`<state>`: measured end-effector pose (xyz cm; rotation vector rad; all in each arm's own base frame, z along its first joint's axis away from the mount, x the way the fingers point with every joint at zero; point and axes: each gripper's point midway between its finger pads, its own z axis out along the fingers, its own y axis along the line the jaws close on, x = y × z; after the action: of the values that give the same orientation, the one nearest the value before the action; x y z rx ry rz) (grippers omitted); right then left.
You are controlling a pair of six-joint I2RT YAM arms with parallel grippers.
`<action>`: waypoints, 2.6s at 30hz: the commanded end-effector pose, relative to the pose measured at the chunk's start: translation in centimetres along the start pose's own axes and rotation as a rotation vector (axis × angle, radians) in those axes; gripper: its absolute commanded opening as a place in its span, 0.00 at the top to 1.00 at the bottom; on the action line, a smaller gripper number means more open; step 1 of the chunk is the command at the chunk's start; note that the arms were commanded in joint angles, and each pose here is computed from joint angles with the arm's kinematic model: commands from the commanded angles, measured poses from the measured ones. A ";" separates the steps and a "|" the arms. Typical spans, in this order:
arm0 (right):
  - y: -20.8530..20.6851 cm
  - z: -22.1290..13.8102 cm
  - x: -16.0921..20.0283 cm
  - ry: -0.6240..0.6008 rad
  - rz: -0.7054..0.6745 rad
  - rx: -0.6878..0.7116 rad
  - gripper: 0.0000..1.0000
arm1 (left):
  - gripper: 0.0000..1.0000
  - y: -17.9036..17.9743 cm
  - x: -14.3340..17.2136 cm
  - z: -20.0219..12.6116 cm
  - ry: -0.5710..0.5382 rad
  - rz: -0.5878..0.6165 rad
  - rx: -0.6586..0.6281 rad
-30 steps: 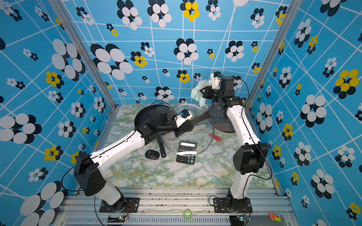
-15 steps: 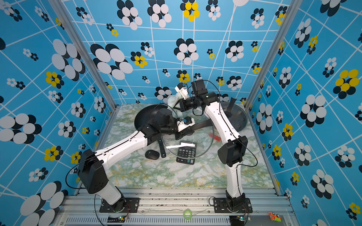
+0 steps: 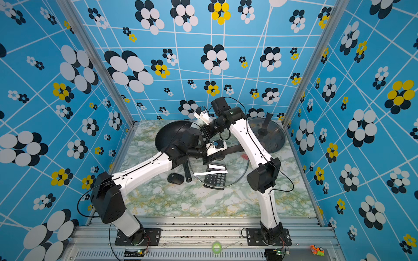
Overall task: Wipe the pot lid with a cloth
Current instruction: Wipe the pot lid.
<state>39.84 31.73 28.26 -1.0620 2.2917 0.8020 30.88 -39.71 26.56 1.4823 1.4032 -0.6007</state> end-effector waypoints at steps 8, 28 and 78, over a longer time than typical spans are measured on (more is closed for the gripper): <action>-8.7 -4.0 4.1 0.064 0.195 0.239 1.00 | 1.00 5.1 -5.7 -4.2 -0.151 0.159 -0.283; -11.2 -6.3 7.4 -0.053 0.359 0.290 1.00 | 1.00 5.6 -5.2 -5.3 -0.156 0.177 -0.299; -3.4 1.9 0.3 0.140 -0.141 0.361 1.00 | 1.00 2.5 -1.4 -1.5 0.084 0.564 -0.165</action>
<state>38.54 35.81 24.49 -1.2771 2.3109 0.5104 30.18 -37.42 20.70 1.8838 1.1684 -0.1932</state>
